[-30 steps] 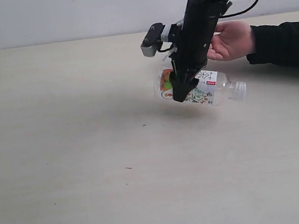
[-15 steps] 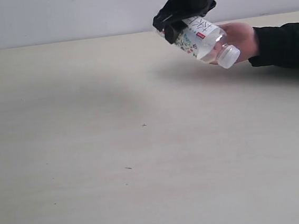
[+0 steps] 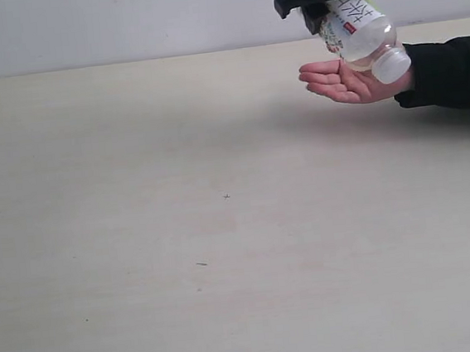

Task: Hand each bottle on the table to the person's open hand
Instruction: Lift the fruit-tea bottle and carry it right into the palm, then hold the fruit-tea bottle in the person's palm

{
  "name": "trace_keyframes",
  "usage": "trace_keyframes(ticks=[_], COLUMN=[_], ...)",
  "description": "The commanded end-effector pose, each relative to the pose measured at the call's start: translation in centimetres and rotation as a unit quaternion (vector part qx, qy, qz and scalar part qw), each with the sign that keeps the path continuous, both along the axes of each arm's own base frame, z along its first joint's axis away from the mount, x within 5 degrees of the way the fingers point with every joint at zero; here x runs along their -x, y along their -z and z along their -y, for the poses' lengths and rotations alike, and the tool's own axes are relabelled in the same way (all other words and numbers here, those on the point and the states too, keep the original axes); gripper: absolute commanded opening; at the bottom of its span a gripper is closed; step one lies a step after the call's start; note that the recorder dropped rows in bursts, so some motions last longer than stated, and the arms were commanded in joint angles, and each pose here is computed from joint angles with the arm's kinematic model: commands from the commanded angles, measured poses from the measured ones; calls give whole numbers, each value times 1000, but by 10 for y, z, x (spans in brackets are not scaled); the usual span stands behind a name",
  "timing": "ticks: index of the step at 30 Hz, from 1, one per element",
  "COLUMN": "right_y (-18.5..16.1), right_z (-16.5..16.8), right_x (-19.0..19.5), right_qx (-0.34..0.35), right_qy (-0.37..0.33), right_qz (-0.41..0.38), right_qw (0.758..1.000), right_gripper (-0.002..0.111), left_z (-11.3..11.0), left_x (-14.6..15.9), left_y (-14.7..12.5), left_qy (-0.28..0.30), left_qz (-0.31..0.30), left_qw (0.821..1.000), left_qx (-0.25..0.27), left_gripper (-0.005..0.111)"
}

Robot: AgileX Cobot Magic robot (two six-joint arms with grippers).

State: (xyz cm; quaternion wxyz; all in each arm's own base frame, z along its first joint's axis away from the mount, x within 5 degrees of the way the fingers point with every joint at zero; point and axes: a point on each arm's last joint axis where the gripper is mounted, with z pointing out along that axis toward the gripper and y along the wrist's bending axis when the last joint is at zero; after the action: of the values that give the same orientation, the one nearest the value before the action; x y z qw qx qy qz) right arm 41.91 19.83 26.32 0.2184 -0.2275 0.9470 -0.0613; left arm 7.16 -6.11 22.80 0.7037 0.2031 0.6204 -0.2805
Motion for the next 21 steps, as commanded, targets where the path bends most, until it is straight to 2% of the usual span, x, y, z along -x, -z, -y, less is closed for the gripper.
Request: trace_keyframes(ticks=[1, 4, 10, 15, 21], right_y=[2, 10, 31, 44, 44], right_z=[19, 22, 18, 14, 15], right_x=[-13, -16, -23, -31, -36], right_qx=[-15, -37, -38, -48, -55], right_qy=[49, 60, 61, 70, 82], right_qz=[8, -11, -18, -6, 21], right_qw=[999, 997, 997, 996, 995], right_gripper=[0, 0, 0, 0, 0], left_z=[-1, -1, -1, -1, -1], left_x=[0, 0, 0, 0, 0], left_y=[0, 0, 0, 0, 0], left_qy=[-4, -4, -4, -4, -4], left_qz=[2, 2, 2, 2, 2], left_qw=[1000, 1000, 1000, 1000, 1000], left_qx=[6, 6, 6, 6, 6], left_gripper=[0, 0, 0, 0, 0])
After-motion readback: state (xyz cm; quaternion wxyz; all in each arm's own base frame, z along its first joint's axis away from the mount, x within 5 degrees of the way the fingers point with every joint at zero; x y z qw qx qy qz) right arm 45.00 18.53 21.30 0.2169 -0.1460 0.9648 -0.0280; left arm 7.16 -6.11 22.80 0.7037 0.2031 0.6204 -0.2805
